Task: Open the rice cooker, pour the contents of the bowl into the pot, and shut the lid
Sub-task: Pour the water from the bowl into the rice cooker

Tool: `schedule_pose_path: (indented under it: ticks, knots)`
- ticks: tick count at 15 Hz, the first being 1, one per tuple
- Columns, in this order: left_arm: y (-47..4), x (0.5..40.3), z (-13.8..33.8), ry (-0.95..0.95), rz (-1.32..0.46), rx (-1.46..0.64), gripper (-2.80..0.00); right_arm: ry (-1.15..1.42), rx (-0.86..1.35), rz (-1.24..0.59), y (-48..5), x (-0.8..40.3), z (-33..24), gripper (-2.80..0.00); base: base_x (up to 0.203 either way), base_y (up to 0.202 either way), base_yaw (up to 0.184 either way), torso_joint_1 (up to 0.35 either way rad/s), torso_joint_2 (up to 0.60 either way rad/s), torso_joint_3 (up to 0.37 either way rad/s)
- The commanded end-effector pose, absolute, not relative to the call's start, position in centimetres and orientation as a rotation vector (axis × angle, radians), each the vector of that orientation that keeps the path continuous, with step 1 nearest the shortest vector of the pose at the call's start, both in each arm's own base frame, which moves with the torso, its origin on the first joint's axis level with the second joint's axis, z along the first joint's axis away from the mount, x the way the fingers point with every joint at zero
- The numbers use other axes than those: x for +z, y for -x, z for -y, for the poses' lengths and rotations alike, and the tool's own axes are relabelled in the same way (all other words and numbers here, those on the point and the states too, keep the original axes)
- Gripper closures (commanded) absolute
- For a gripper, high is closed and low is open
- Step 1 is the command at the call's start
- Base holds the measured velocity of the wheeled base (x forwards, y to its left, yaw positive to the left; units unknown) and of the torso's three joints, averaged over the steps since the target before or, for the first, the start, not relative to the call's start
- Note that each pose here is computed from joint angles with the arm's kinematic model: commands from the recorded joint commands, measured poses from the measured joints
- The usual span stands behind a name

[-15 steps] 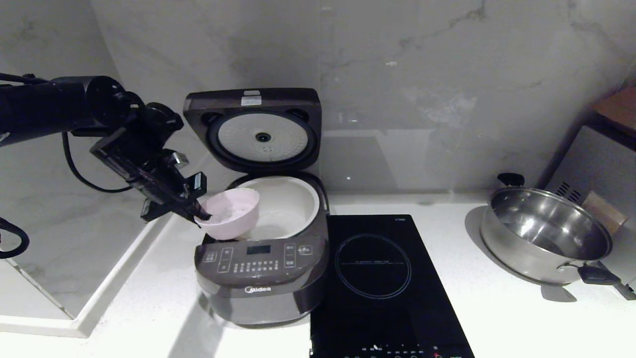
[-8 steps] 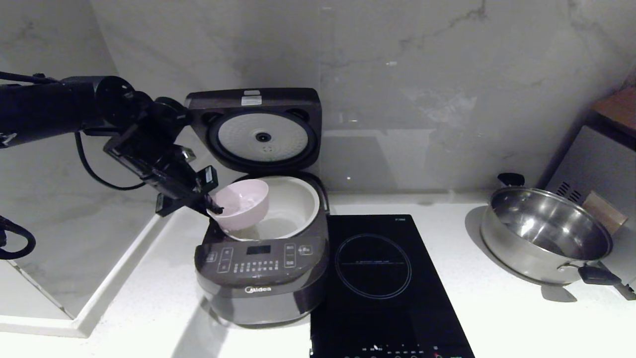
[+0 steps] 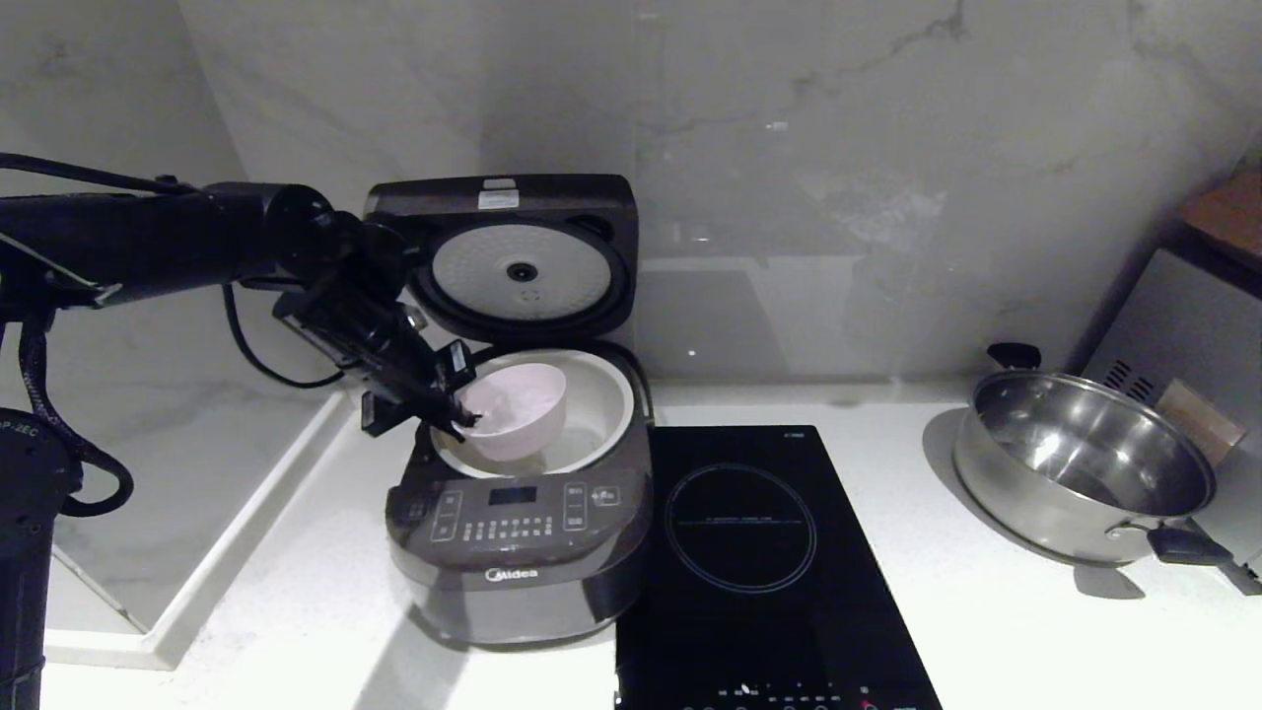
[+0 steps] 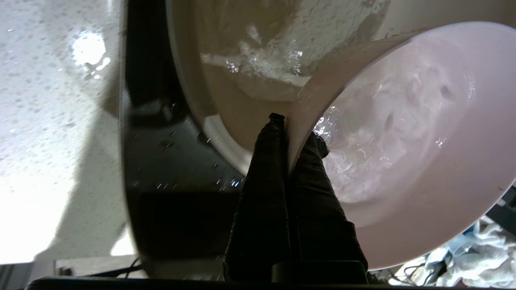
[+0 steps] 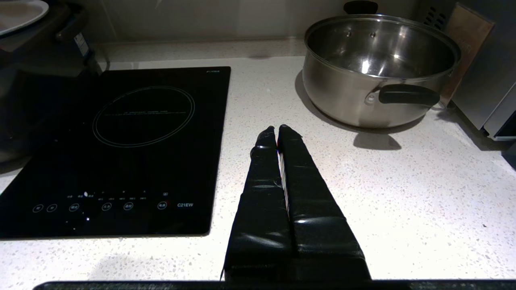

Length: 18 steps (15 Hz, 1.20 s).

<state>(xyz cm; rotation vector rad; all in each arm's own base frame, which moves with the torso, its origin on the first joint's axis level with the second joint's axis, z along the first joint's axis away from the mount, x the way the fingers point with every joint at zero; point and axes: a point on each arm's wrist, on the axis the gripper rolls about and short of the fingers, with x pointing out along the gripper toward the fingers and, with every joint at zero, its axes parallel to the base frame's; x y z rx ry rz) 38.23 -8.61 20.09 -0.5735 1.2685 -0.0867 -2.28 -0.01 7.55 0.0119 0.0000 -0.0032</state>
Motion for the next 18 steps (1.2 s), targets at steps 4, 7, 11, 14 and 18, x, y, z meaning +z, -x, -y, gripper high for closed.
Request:
schedule_pose_path:
  ticks: [4, 7, 11, 14, 18]
  knots:
    - [-39.8, 18.3, 9.2, 0.583, -1.244, -0.036, 0.0, -0.012, -0.003, 0.0, 2.3, 7.5, 0.0, 0.0, 0.0, 0.0, 0.0, 0.0, 0.0, 0.0]
    - [-40.7, 17.4, 10.2, 0.524, -1.17, 0.025, 0.0, -0.012, -0.003, 0.0, 2.3, 7.5, 0.0, 0.0, 0.0, 0.0, 0.0, 0.0, 0.0, 0.0]
    - [-41.2, 17.1, 11.4, 0.515, -1.113, 0.042, 0.0, -0.012, -0.003, 0.0, 2.3, 7.5, 0.0, 0.0, 0.0, 0.0, 0.0, 0.0, 0.0, 0.0]
    - [-41.0, 17.3, 12.9, 0.482, -1.03, 0.087, 0.0, -0.012, -0.003, 0.0, 2.3, 7.5, 0.0, 0.0, 0.0, 0.0, 0.0, 0.0, 0.0, 0.0]
    - [-40.2, 17.7, 12.7, 0.529, -0.947, 0.075, 0.0, -0.012, -0.003, 0.0, 2.3, 7.5, 0.0, 0.0, 0.0, 0.0, 0.0, 0.0, 0.0, 0.0]
